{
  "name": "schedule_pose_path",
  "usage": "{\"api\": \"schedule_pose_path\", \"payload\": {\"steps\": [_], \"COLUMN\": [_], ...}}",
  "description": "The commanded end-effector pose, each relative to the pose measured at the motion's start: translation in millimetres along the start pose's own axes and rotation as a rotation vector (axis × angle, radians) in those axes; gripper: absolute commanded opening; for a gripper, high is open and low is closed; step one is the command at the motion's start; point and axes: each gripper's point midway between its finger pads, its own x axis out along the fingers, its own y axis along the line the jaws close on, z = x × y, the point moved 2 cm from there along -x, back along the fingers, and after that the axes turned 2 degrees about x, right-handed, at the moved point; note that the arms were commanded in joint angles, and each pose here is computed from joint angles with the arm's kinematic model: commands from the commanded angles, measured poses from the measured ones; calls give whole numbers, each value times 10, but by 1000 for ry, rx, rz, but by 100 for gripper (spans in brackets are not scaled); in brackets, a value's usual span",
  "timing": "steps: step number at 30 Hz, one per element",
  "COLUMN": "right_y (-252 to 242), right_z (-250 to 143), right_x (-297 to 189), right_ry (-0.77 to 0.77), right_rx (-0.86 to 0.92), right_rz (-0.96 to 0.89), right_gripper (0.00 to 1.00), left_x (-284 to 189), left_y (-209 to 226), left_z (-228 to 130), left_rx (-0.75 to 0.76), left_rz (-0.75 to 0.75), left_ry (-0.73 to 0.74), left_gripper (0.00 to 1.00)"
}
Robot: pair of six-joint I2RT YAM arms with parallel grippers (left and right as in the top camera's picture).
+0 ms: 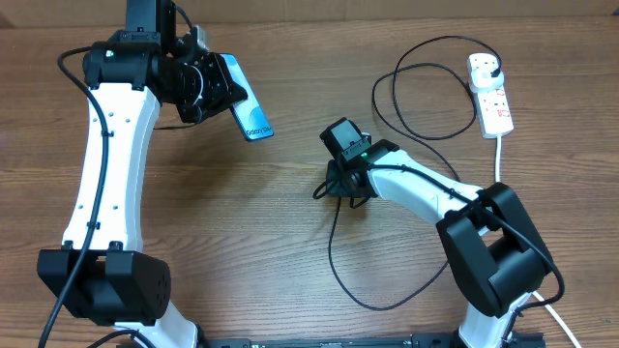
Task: Plug charger to phone and switch on socket
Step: 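Close the right gripper on the USB-C plug and lift it, then move the plug with the right gripper toward the phone's bottom port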
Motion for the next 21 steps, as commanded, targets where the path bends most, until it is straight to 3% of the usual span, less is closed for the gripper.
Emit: {"api": "schedule_pose_path", "payload": {"steps": [1, 7, 16, 21], "right_y": [186, 160, 475, 601], "right_z": [201, 246, 15, -216], "right_x": [-407, -879, -1780, -2123], "right_ry": [-45, -11, 137, 233], "right_rx": [21, 55, -157, -293], "right_rz": [139, 294, 837, 1094], "right_gripper": [4, 4, 4, 4], "left_x": [-13, -92, -377, -452], "left_y": [-177, -346, -583, -599], "left_z": [-56, -36, -102, -94], "left_rx": [0, 11, 49, 51], "left_rz": [-102, -245, -534, -585], "left_ry": [37, 61, 150, 158], "left_gripper": [4, 4, 4, 4]}}
